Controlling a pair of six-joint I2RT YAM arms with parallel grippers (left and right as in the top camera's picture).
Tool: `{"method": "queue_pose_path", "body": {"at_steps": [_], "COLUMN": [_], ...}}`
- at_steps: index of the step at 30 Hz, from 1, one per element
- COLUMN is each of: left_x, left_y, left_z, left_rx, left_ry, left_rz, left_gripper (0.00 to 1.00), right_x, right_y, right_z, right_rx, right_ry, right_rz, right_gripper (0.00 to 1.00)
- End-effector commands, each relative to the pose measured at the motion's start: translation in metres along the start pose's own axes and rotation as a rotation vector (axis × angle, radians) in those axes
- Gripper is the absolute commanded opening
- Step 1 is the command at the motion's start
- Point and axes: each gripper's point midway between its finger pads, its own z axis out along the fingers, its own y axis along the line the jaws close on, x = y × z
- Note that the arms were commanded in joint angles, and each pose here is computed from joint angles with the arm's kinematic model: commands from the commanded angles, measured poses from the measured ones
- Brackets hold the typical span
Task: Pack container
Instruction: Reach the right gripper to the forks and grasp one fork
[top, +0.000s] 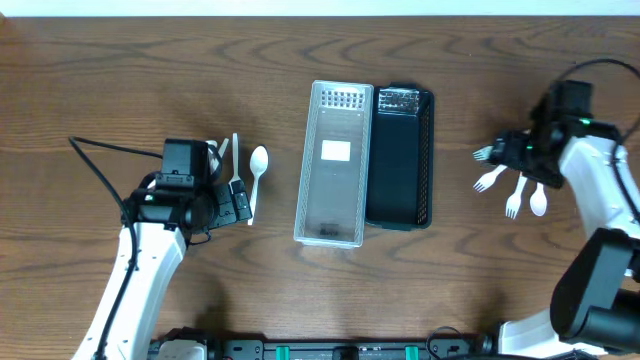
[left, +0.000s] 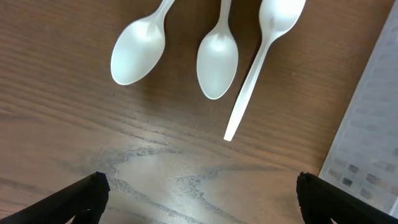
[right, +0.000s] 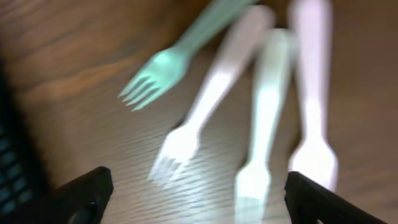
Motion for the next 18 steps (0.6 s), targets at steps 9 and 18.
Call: {"method": "queue_pose_path", "body": {"at_steps": [9,18], "left_x": [-0.004,-0.004], "left_y": [-0.001,-0.001], "left_z": [-0.001,-0.001], "left_rx": [0.005,0.005], "left_ry": [0.0,0.0], "left_rz": [0.005,0.005], "left_gripper": [0.98,0.98], "right_x": [-0.011,0.005], "right_y": [-0.027,-0.039], "right_z": [0.004,0.045], "right_rx": [0.081,0.148], "right_ry": [-0.019,0.089], "right_rz": [0.113,0.114], "right_gripper": [0.71,0.66]}}
